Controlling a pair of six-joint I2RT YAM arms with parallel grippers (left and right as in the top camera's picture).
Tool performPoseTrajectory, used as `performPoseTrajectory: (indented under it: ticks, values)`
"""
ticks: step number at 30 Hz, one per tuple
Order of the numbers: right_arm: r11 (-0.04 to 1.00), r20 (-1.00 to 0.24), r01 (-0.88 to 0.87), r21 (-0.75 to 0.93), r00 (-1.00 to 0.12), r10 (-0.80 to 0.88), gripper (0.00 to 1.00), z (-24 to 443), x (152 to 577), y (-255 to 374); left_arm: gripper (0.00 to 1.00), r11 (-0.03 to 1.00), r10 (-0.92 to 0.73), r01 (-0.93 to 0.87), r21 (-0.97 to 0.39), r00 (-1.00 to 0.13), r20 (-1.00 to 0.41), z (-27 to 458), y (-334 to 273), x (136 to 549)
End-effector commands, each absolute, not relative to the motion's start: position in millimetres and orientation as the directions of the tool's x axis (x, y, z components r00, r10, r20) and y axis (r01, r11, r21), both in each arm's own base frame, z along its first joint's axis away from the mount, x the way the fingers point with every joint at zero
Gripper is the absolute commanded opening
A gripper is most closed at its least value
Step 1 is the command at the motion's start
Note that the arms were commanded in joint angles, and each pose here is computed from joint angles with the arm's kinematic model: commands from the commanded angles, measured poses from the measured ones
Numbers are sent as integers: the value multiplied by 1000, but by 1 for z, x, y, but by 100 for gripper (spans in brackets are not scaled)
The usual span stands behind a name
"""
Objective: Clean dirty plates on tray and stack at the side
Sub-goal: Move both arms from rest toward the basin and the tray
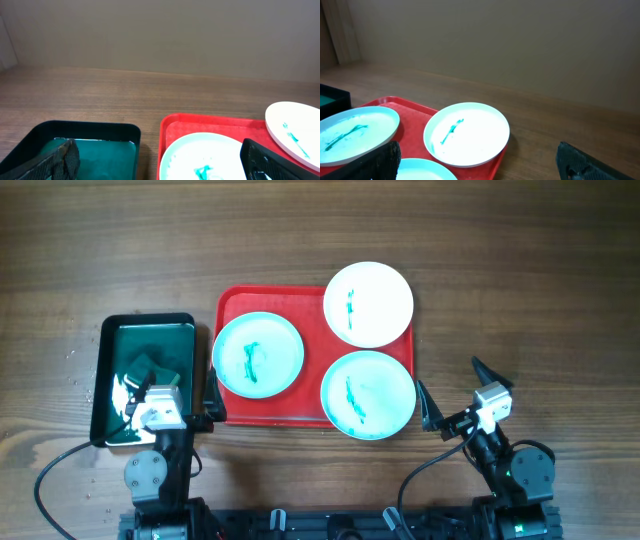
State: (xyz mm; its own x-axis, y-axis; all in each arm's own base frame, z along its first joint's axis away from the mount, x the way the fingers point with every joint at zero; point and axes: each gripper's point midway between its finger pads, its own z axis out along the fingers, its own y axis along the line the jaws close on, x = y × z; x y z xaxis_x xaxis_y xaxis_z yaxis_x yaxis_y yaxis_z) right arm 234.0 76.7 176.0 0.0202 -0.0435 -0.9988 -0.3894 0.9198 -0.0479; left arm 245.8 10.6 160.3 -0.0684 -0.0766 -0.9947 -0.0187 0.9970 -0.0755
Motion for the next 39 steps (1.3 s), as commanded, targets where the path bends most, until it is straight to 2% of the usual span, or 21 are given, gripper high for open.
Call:
performPoseTrajectory:
  ticks: [1,25,32,35,39]
  values:
    - [912,-999,-408,-51,26,-45,100,177,232,80,100,998,-64,-28,-62,-69,-996,158,12,246]
    - [919,-995,-380,-101,43,-92,100,176,234,75,100,998,-58,-27,-57,-51,-997,162,12,246]
    - [912,-992,-392,119,-16,123,100,184,234,77,100,995,-92,-28,-91,-42,-995,168,12,245]
    - [906,-986,-399,143,18,164,100,198,232,77,100,993,-113,-28,-112,-34,-993,190,12,240]
    - [906,-984,-405,122,69,164,100,221,228,76,100,993,-119,-33,-117,-88,-989,210,11,236]
